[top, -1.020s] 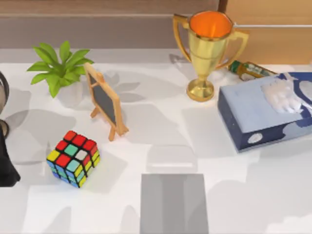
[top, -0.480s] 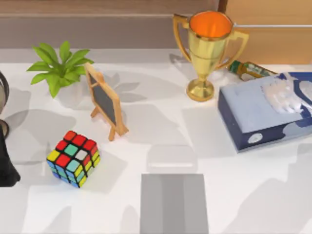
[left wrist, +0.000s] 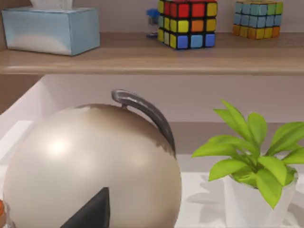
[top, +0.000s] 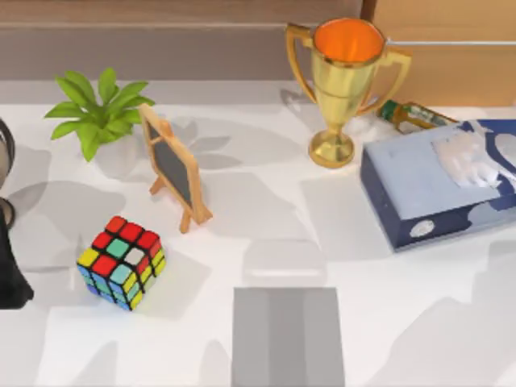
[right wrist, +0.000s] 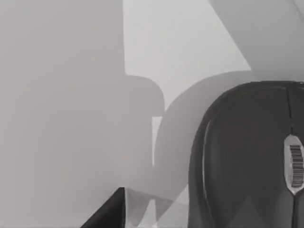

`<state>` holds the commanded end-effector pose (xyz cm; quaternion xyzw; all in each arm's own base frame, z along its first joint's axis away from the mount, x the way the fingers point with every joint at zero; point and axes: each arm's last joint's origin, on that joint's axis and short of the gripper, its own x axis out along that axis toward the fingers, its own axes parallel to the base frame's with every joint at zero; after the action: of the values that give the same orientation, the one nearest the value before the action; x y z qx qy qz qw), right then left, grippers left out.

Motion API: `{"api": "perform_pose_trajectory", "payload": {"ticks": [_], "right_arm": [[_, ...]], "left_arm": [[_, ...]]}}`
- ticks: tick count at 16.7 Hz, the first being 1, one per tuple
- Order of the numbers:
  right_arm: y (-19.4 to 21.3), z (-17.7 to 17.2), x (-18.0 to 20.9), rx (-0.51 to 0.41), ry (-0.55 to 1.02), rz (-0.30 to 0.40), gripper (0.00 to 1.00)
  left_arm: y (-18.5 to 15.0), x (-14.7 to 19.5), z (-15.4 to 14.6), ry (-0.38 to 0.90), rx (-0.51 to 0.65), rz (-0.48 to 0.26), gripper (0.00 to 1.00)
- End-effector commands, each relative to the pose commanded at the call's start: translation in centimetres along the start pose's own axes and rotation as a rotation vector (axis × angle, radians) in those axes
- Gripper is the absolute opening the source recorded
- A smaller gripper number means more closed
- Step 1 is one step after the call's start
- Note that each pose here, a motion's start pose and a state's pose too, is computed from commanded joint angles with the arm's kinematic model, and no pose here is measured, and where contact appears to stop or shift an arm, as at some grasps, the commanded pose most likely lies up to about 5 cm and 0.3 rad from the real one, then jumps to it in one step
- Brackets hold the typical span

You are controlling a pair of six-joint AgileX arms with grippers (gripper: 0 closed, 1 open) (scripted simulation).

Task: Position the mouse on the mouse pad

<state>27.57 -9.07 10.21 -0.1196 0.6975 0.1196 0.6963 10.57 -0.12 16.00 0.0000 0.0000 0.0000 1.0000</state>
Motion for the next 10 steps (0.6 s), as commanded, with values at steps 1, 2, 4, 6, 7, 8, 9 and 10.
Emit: {"api": "perform_pose_trajectory", "payload": {"ticks": [1,2,4,6,7,8,9,10], "right_arm": [[0.00,0.00,0.00,0.000,0.000,0.000,0.85],[0.00,0.00,0.00,0.000,0.000,0.000,0.77],[0.00,0.00,0.00,0.000,0.000,0.000,0.62],[0.00,0.00,0.00,0.000,0.000,0.000,0.47],[0.00,0.00,0.00,0.000,0.000,0.000,0.40],[0.00,0.00,0.00,0.000,0.000,0.000,0.32],[0.00,0.00,0.00,0.000,0.000,0.000,0.25],[0.00,0.00,0.00,0.000,0.000,0.000,0.17]], "left_arm": [[0.00,0.00,0.00,0.000,0.000,0.000,1.00],[0.00,0.00,0.00,0.000,0.000,0.000,1.00],[0.00,0.00,0.00,0.000,0.000,0.000,1.00],[0.00,0.00,0.00,0.000,0.000,0.000,1.00],[0.00,0.00,0.00,0.000,0.000,0.000,1.00],[0.00,0.00,0.00,0.000,0.000,0.000,1.00],[0.00,0.00,0.00,0.000,0.000,0.000,1.00],[0.00,0.00,0.00,0.000,0.000,0.000,1.00]]}}
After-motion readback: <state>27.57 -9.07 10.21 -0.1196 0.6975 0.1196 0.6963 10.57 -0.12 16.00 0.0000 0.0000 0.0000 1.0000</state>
